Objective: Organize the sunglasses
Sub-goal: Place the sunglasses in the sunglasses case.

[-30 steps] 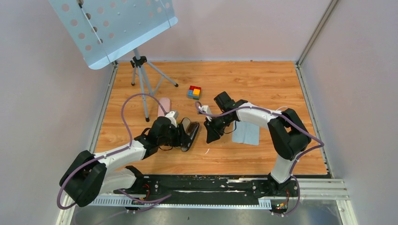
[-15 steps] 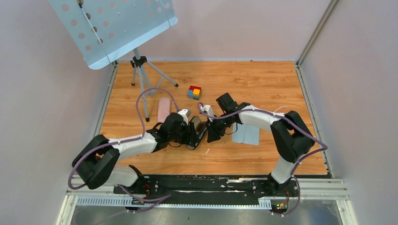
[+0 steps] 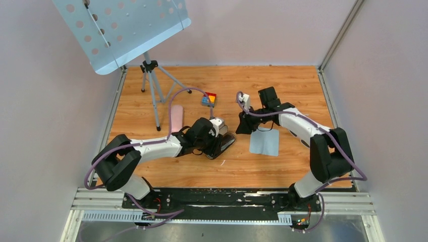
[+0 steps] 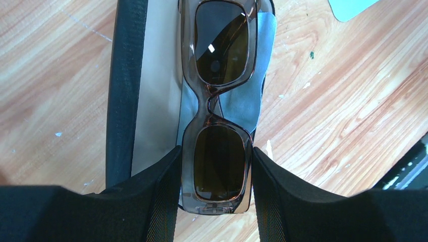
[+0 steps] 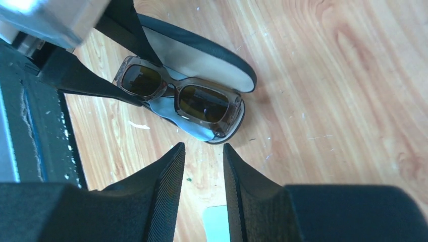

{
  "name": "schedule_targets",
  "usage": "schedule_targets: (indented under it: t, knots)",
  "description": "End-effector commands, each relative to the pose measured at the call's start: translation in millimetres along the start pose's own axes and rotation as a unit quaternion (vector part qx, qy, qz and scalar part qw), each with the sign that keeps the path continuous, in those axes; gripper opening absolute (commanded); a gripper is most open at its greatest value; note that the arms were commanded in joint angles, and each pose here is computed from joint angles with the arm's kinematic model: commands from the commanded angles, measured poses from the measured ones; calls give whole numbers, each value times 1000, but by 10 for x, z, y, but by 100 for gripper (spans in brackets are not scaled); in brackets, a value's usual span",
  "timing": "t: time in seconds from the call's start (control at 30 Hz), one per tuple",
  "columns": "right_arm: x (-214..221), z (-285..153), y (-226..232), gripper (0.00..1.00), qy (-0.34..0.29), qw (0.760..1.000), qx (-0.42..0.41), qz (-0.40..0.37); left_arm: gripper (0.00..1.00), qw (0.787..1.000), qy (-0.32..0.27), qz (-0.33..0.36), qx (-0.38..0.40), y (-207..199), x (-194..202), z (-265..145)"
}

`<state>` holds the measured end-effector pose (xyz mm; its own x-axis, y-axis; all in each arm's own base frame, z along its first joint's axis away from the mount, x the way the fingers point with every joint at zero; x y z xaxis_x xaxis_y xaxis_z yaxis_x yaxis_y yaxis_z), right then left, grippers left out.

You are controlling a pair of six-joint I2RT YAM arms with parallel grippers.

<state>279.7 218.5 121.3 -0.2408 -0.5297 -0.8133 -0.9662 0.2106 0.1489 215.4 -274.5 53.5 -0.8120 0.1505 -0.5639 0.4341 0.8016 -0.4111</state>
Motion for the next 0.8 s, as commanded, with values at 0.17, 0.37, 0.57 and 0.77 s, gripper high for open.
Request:
schedule_targets:
  t: [0.17, 0.37, 0.57, 0.77]
  knots:
    - [-428, -171, -243, 44, -22, 977, 11, -211, 40, 986, 64, 129, -78, 315, 394, 36]
    - [-477, -82, -148, 50, 1, 928, -108, -356, 41, 977, 59, 184, -94, 323, 419, 14]
    - [-192, 115, -54, 50, 56, 889, -159, -425, 41, 974, 40, 206, -91, 287, 343, 11]
    - [-46, 256, 65, 49, 61, 888, -193, -414, 41, 971, 31, 219, -89, 280, 300, 16]
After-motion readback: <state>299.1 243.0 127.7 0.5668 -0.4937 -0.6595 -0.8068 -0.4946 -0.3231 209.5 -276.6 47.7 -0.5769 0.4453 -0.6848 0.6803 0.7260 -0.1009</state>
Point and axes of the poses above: each gripper's point midway between its finger pads, its own z axis out along the fingers, its own y axis along the line the jaws close on, x = y × z, the point moved 2 cm from there along -z, back along the fingers, and after that the axes turned 13 degrees about -z, right-handed, at the moved point
